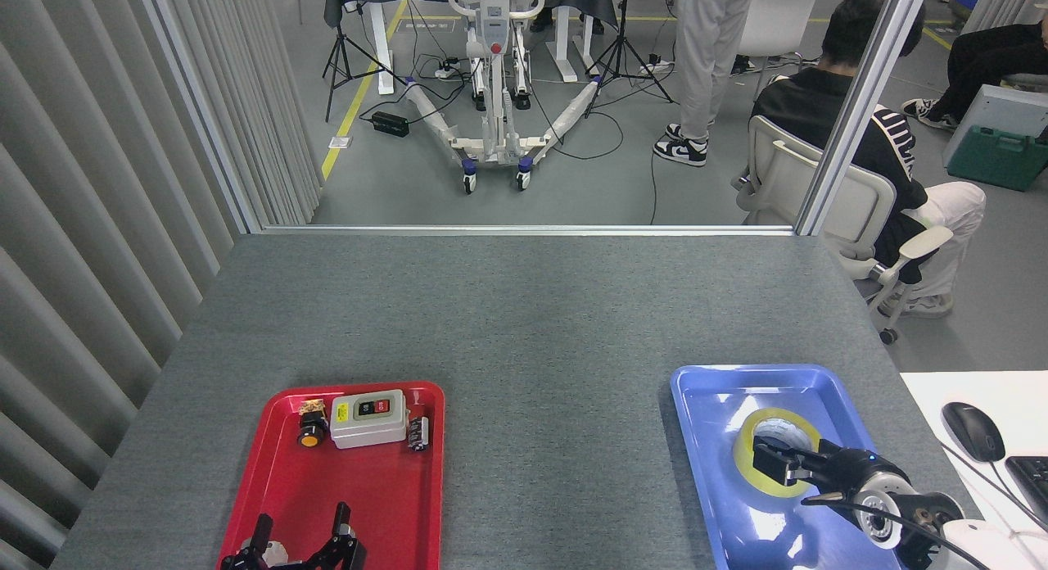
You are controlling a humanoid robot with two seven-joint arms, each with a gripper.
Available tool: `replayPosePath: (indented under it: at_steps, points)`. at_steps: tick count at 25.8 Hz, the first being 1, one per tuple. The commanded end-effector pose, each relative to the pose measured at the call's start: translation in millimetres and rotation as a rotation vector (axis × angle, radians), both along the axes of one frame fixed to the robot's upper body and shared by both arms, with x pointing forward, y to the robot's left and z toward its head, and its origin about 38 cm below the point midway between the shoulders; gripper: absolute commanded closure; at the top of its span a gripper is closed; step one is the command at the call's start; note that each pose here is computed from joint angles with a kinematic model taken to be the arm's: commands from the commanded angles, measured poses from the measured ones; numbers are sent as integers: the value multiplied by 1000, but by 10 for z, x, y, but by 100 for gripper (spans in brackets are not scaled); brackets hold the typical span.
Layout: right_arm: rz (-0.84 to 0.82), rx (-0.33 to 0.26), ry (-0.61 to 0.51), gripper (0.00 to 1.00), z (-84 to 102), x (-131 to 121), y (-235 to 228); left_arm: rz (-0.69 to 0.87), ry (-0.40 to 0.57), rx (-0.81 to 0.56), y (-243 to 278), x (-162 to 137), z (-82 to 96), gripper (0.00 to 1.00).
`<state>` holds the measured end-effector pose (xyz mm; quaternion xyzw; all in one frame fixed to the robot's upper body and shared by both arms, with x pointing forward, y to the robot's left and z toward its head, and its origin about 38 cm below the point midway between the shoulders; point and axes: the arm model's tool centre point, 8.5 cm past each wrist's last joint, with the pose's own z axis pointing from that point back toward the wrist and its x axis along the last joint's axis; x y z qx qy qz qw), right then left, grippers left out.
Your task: Place and move tape with both arms
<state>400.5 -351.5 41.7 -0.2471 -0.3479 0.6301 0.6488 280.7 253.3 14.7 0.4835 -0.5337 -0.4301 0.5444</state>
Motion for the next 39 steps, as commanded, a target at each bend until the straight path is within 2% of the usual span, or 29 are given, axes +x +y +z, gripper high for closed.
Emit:
replayPosePath:
  at_steps: [1,4,5,6,8,10,13,18,22,26,32,36,39]
  points:
    - [27,6,-140,0,160,-31,-72,-3,0,-3,-9,0,-1,0]
    - [1,57,-402,0,198,-315,-389,-4,-4,1,-8,-13,9,0]
    - [7,57,-488,0,183,-445,-446,-6,-9,1,-17,-14,25,0]
    - [7,36,-566,0,165,-561,-492,-12,-19,0,-28,-14,50,0]
    - [-6,-73,-651,0,96,-725,-549,-27,-37,-12,-64,-21,103,0]
    - [-62,-165,-651,0,-17,-777,-519,-49,-51,-23,-91,-31,140,0]
    - [-148,-193,-619,0,-175,-876,-461,-82,-63,-36,-120,-27,159,0]
    - [-126,-185,-649,0,-96,-996,-352,-37,-75,-22,98,-9,194,0]
    - [-121,-165,-650,0,-89,-1034,-269,-115,-36,-41,178,13,209,0]
    - [-112,-163,-666,0,-29,-1098,-207,-132,4,94,211,56,210,0]
    - [-107,-131,-678,0,-20,-1287,-19,-154,-13,136,189,249,324,0]
    - [-106,-131,-673,0,-32,-1316,-12,-149,-43,135,182,422,420,0]
    - [-102,-138,-671,0,-39,-1322,-7,-144,-33,146,220,428,418,0]
